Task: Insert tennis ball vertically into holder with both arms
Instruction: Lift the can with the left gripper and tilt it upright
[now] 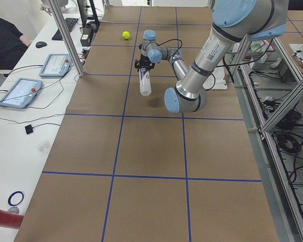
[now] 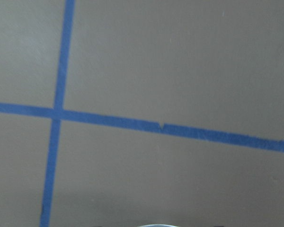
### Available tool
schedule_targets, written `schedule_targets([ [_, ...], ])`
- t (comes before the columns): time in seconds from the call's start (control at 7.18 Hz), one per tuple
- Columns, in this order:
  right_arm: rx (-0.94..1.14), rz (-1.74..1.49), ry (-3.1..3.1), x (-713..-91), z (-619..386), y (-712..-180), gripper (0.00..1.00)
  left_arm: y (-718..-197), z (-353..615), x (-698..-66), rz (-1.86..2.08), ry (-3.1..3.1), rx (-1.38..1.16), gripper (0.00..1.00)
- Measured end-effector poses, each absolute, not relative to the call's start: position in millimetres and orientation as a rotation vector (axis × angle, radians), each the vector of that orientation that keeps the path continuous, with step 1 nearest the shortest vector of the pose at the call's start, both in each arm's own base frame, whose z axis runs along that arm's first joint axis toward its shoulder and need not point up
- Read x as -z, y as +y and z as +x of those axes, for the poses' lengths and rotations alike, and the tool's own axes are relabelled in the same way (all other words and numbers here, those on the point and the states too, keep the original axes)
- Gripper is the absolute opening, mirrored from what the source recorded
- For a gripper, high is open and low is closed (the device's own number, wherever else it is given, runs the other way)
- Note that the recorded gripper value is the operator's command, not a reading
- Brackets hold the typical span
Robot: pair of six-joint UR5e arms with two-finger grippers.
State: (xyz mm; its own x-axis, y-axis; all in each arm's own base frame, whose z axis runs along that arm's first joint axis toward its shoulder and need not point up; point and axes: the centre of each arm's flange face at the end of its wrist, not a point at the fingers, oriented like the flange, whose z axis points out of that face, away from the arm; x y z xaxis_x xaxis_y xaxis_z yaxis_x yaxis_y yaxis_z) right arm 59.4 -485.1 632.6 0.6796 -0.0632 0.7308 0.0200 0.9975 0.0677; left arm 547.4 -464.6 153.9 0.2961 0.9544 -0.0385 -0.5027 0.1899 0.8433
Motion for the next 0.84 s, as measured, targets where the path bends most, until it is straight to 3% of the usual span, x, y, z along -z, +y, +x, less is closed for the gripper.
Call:
schedule_targets([
  [0.56,0.049,0.060,-0.825,-630.9,59.2,-485.3,1.00,-452.3,498.0,-80.8,1.199,1.083,-0.618,0.22],
  [0.84,0.050,0.064,-0.826,-628.6,59.1,-485.9,0.99,-448.5,475.6,-81.5,1.345,1.195,-0.458,0.22],
])
